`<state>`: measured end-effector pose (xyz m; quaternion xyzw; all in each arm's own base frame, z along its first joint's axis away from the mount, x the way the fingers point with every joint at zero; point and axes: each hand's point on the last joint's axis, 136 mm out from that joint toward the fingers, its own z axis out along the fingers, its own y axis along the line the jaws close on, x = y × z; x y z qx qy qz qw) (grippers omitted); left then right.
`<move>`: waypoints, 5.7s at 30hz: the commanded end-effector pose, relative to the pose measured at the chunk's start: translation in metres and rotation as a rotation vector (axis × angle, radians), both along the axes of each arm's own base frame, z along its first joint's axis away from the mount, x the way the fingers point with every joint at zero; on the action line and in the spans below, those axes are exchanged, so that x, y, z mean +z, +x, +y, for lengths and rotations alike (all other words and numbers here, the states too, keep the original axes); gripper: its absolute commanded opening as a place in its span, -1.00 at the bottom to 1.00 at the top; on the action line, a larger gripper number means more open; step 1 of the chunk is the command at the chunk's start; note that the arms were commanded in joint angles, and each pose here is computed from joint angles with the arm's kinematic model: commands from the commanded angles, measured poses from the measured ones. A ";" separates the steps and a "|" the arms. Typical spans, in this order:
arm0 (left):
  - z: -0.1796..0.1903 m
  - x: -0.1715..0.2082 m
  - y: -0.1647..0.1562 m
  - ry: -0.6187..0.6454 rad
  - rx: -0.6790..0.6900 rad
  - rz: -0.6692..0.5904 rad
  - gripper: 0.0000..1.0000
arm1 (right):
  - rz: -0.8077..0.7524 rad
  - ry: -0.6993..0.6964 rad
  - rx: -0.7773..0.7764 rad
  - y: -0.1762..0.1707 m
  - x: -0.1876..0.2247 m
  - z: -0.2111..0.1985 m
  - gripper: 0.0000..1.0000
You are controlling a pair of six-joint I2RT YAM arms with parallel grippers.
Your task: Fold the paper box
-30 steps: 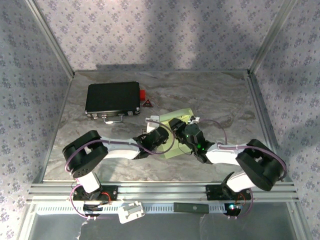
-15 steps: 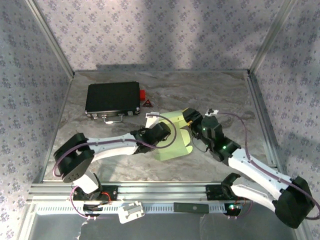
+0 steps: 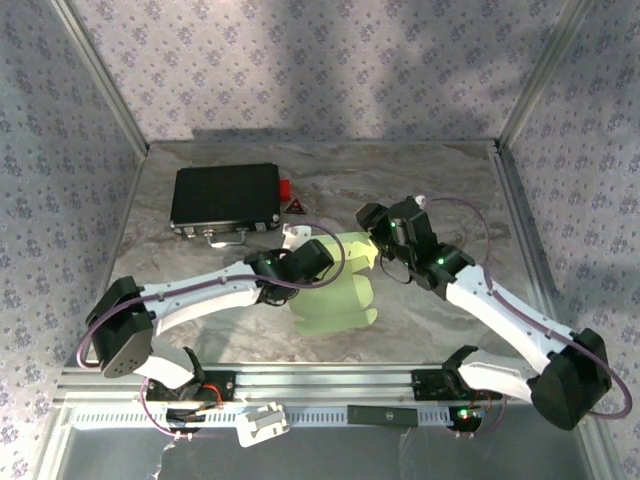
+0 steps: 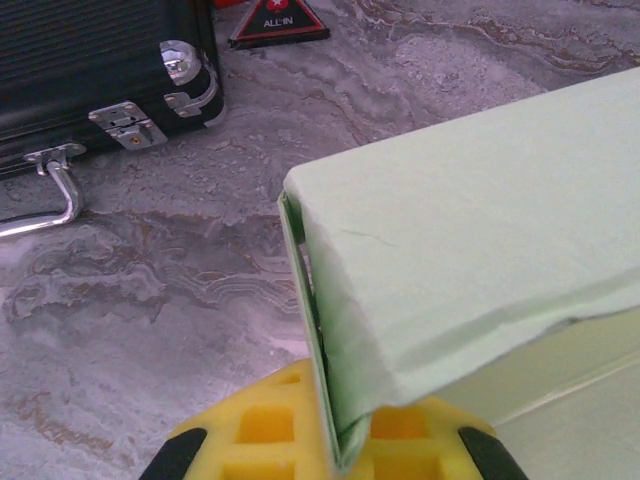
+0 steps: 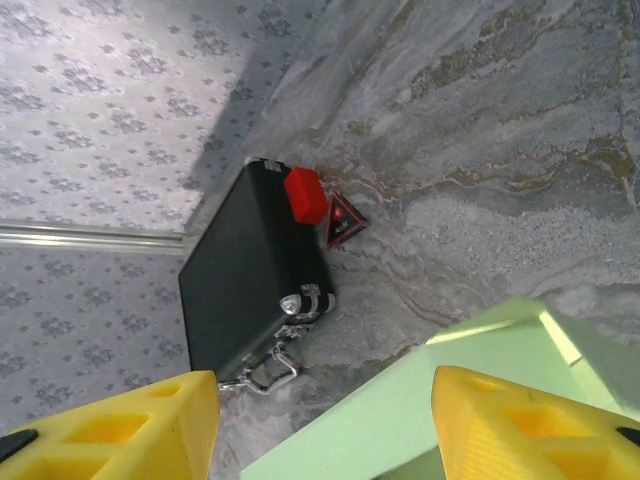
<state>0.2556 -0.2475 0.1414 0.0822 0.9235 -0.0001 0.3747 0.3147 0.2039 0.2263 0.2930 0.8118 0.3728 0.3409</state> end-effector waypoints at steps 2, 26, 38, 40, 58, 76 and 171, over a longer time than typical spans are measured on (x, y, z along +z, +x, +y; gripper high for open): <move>0.000 0.018 -0.005 -0.025 -0.007 -0.001 -1.00 | 0.062 -0.049 0.034 -0.004 -0.020 0.004 0.19; -0.013 0.029 -0.005 -0.024 -0.035 -0.023 -1.00 | 0.111 0.024 0.097 -0.005 -0.046 0.039 0.07; -0.013 0.033 -0.007 -0.025 -0.039 -0.030 -1.00 | 0.070 0.097 0.066 -0.007 -0.032 0.039 -0.37; -0.012 0.034 -0.007 -0.027 -0.035 -0.034 -1.00 | 0.056 0.091 0.064 -0.008 -0.029 0.036 -0.36; -0.014 0.041 -0.006 -0.025 -0.036 -0.036 -1.00 | -0.070 -0.105 0.136 -0.077 -0.068 -0.015 -0.01; -0.018 0.045 -0.007 -0.032 -0.051 -0.033 -1.00 | -0.017 -0.235 0.085 -0.047 -0.093 -0.017 -0.16; 0.001 0.083 0.127 -0.532 -0.633 0.155 -1.00 | -0.562 -0.125 0.864 0.019 0.054 0.017 -0.02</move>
